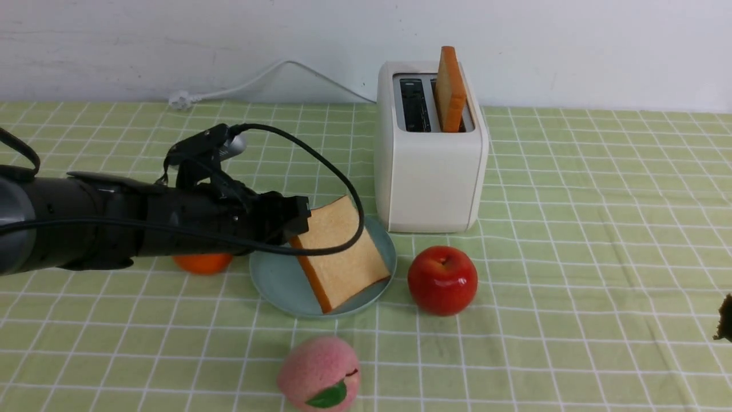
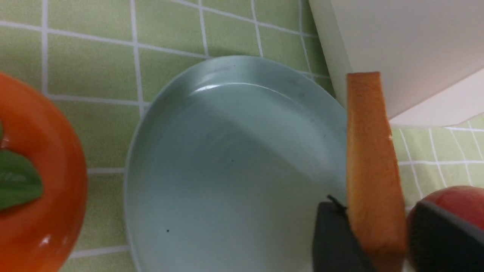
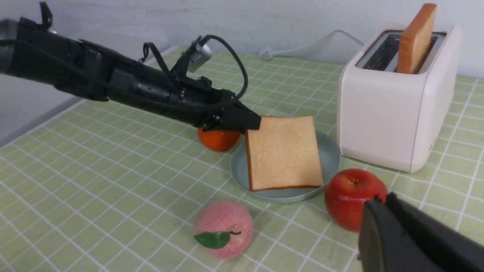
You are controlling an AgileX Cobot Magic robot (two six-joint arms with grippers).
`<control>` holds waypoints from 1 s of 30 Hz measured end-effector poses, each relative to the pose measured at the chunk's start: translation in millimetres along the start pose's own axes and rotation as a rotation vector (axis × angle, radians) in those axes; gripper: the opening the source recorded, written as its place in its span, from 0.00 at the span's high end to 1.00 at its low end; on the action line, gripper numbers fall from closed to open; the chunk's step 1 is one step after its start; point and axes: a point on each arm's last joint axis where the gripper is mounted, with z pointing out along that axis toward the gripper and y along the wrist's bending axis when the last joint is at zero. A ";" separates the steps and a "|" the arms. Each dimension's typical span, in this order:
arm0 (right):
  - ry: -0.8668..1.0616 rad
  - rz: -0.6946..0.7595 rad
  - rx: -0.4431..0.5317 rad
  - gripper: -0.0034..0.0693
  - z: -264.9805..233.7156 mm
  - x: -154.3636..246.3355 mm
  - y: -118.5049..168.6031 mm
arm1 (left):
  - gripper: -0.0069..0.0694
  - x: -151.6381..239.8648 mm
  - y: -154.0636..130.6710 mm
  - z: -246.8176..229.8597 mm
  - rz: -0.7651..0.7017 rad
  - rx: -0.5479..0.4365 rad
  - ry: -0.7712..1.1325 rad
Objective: Take toasted bread from bread machine on green coffee tablecloth place on plate.
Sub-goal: 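Place the slice of bread on the plate with the left gripper, then grasp the toast slice in the toaster and pull it up out of the slot with the right gripper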
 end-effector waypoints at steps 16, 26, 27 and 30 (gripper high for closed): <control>0.083 0.039 -0.014 0.95 20.4 -15.1 -10.5 | 0.16 -39.8 -30.8 -98.8 0.060 -0.030 -0.327; 0.294 0.151 -0.016 0.95 100.8 -47.6 -60.6 | 0.93 31.7 -57.5 -195.9 0.435 0.234 -0.297; 0.304 0.155 -0.017 0.95 104.7 -47.1 -62.7 | 0.93 35.2 -57.0 -199.3 0.441 0.236 -0.302; 0.340 0.134 -0.033 0.95 136.4 -59.8 -68.8 | 0.93 64.6 -51.5 -222.7 0.488 0.254 -0.340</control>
